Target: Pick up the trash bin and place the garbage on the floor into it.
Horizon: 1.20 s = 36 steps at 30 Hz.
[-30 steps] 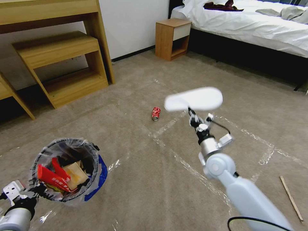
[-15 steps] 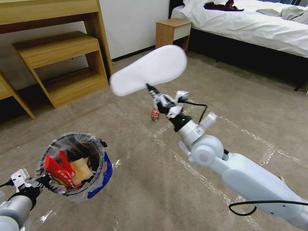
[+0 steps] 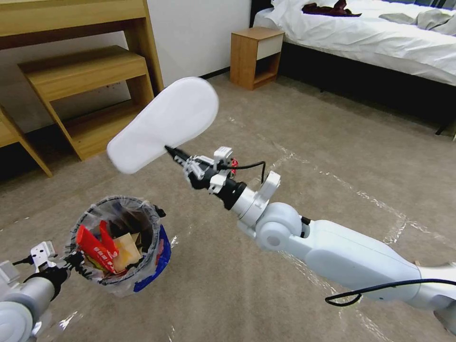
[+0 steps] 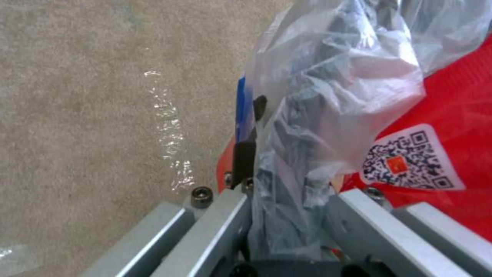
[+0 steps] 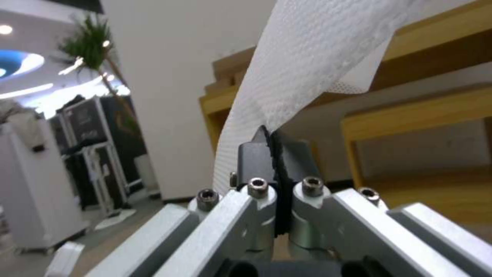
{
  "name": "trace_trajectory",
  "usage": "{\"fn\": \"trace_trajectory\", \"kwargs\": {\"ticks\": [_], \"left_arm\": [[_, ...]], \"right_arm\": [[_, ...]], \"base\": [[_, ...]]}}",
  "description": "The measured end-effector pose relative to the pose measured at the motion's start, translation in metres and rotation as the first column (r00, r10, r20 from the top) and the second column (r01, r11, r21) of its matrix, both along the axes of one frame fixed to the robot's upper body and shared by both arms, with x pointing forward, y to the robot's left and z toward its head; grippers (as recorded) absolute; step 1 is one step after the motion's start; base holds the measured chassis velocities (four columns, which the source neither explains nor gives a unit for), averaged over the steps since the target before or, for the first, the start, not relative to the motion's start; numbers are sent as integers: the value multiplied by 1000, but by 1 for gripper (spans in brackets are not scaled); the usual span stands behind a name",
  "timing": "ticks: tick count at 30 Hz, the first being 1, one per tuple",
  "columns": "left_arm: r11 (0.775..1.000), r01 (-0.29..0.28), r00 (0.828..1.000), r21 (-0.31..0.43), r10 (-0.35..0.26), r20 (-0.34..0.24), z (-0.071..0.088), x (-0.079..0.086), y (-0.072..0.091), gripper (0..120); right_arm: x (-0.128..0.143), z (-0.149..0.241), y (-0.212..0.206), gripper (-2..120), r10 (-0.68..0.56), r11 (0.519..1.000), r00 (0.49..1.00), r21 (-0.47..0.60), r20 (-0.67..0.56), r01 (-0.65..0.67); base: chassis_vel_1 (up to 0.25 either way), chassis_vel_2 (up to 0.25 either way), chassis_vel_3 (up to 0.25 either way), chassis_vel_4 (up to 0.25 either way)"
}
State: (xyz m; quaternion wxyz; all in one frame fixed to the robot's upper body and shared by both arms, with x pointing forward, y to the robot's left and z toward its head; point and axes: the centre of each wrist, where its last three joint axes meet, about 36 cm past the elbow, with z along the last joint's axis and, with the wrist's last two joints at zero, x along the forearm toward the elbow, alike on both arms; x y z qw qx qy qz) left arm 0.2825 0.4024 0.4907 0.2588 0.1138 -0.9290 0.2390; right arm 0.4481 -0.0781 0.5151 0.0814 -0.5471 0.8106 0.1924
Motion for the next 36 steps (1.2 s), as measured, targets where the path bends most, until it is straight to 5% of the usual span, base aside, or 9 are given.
{"fn": "trace_trajectory", "kwargs": {"ticks": [14, 24, 36], "left_arm": [[1000, 13, 1000, 10, -13, 2, 5, 4, 3, 0], [1000, 9, 1000, 10, -9, 18, 7, 4, 1, 0], [1000, -2, 999, 8, 2, 32, 8, 2, 1, 0]], "right_arm": [[-7, -20, 11, 0, 127, 970, 987, -220, 96, -103], [-6, -23, 10, 0, 91, 916, 973, -400, 212, 1], [1, -27, 31, 0, 96, 865, 939, -495, 331, 86]], "base": [[0, 0, 0, 0], [0, 0, 0, 0], [0, 0, 0, 0]]}}
